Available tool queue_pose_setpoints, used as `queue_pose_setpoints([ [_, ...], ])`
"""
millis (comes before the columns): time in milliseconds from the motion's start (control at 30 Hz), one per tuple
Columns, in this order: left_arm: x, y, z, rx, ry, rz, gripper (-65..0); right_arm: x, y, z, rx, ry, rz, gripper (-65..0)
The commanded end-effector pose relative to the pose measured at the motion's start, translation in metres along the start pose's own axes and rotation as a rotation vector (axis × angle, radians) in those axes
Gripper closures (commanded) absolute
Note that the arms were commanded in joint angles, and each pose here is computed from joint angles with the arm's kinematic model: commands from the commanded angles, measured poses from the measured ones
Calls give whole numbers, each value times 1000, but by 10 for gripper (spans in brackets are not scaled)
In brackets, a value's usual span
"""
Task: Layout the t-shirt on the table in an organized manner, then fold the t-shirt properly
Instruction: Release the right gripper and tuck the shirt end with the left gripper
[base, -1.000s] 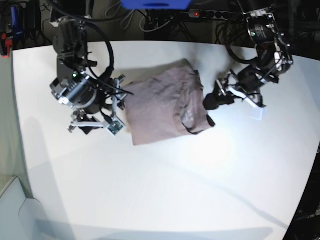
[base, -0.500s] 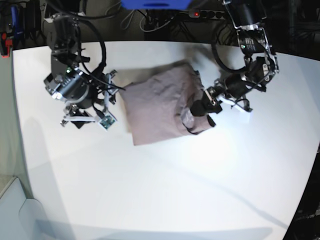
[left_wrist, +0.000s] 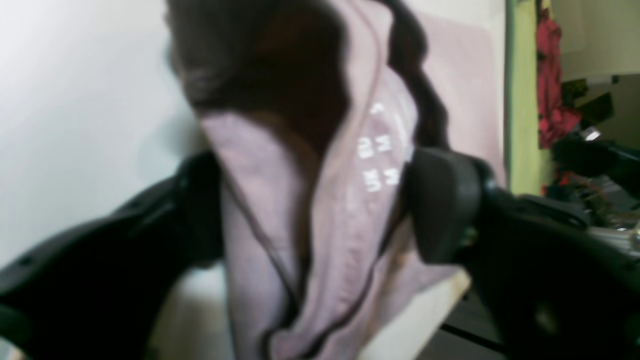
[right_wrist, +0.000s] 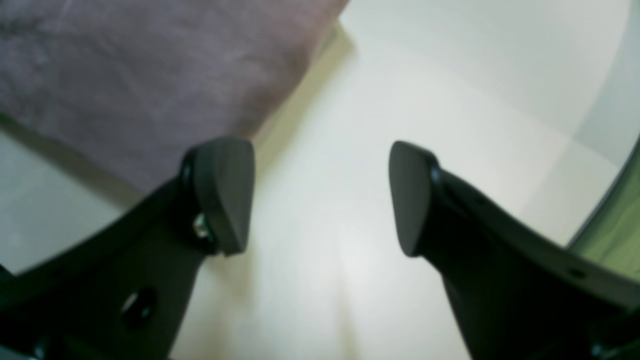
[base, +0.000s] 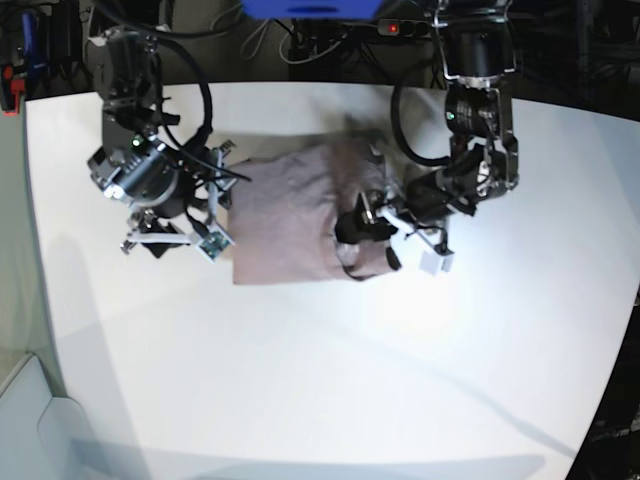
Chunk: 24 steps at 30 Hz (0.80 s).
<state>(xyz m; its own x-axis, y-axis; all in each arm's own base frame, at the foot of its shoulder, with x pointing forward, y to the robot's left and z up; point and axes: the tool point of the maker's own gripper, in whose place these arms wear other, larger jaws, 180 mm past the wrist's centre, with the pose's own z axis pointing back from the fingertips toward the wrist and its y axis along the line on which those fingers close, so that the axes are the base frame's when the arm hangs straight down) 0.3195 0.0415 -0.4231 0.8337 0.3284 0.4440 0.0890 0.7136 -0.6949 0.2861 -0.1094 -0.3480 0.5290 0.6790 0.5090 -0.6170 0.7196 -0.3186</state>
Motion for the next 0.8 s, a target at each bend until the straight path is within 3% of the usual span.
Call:
queue_pose_setpoints([
  [0,-12,8,-5,43,57,-13,-388,10,-8,5,-24,-38,1,-396],
  [167,-20,11,-29,75,127,-75,-34,5,-17,7,-48,-31,-23,-396],
  [200,-20,11,-34,87,146,-106,0,1,-22,9,-62,-25,-41,-396],
  [300,-12,11,-43,132,202,-242,-28,-16,-43,14,-114,1,-101,-396],
  [533,38,6,-46,234,256,-628,-19,-62,-80,32,-224,71,-231,-396],
  [667,47,-24,-58,159,309,-1024,-19,-85,-80,38,-241,112,-275,-396],
  [767,32,-44,-68,81,392,-1292,-19,-98,-77,41,-243,140,-293,-396],
])
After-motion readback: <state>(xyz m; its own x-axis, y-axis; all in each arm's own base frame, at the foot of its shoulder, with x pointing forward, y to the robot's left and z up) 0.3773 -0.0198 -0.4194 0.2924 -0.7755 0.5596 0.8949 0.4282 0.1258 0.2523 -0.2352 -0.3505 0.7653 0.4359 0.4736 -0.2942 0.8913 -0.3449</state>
